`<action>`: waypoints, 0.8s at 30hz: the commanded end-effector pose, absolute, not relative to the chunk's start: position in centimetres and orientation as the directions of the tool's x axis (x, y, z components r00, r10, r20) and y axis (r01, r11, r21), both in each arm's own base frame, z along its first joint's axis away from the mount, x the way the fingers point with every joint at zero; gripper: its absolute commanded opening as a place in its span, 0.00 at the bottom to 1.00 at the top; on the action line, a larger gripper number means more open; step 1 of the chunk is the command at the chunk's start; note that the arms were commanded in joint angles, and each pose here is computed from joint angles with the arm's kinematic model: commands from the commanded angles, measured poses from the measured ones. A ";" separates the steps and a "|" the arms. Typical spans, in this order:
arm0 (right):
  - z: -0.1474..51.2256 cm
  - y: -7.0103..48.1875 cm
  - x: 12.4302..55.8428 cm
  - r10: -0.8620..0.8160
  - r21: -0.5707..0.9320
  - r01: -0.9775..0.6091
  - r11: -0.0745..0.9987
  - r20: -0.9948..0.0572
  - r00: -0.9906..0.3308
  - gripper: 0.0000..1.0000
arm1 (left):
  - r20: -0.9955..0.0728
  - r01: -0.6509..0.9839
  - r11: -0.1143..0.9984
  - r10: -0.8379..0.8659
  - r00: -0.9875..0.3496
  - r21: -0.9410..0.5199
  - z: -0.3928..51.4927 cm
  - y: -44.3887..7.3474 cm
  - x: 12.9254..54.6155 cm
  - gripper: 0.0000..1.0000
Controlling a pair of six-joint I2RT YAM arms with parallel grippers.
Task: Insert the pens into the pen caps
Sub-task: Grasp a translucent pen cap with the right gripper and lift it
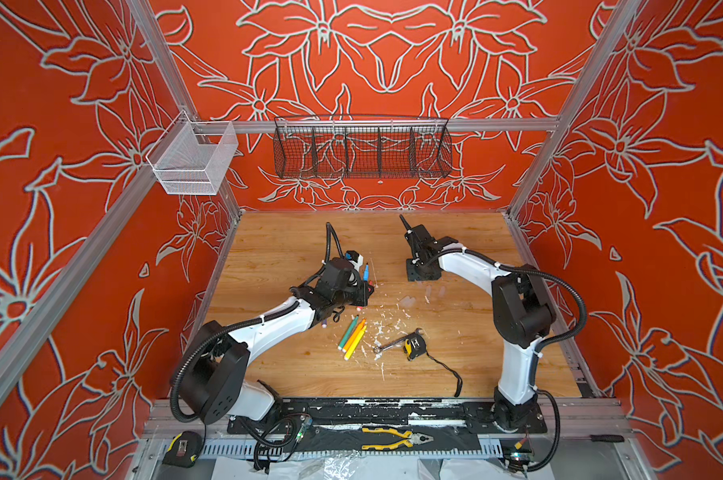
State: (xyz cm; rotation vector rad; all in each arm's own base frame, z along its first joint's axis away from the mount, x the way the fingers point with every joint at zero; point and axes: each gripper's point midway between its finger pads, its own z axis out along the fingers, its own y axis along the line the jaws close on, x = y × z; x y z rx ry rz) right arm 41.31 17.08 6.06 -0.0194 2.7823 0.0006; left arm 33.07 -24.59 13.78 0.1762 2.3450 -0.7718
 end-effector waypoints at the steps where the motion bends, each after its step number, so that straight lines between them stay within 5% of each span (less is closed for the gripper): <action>1: 5.0 17.5 41.1 -0.036 -0.006 -0.036 0.999 -0.297 -0.954 0.53 | -0.622 0.333 0.804 -0.059 -0.780 -0.493 14.4 -25.3 33.0 0.00; 24: 1.2 17.0 40.2 -0.011 -0.054 -0.003 0.999 -0.149 -0.989 0.30 | -0.642 0.364 0.806 -0.026 -0.766 -0.467 15.1 -25.8 32.5 0.00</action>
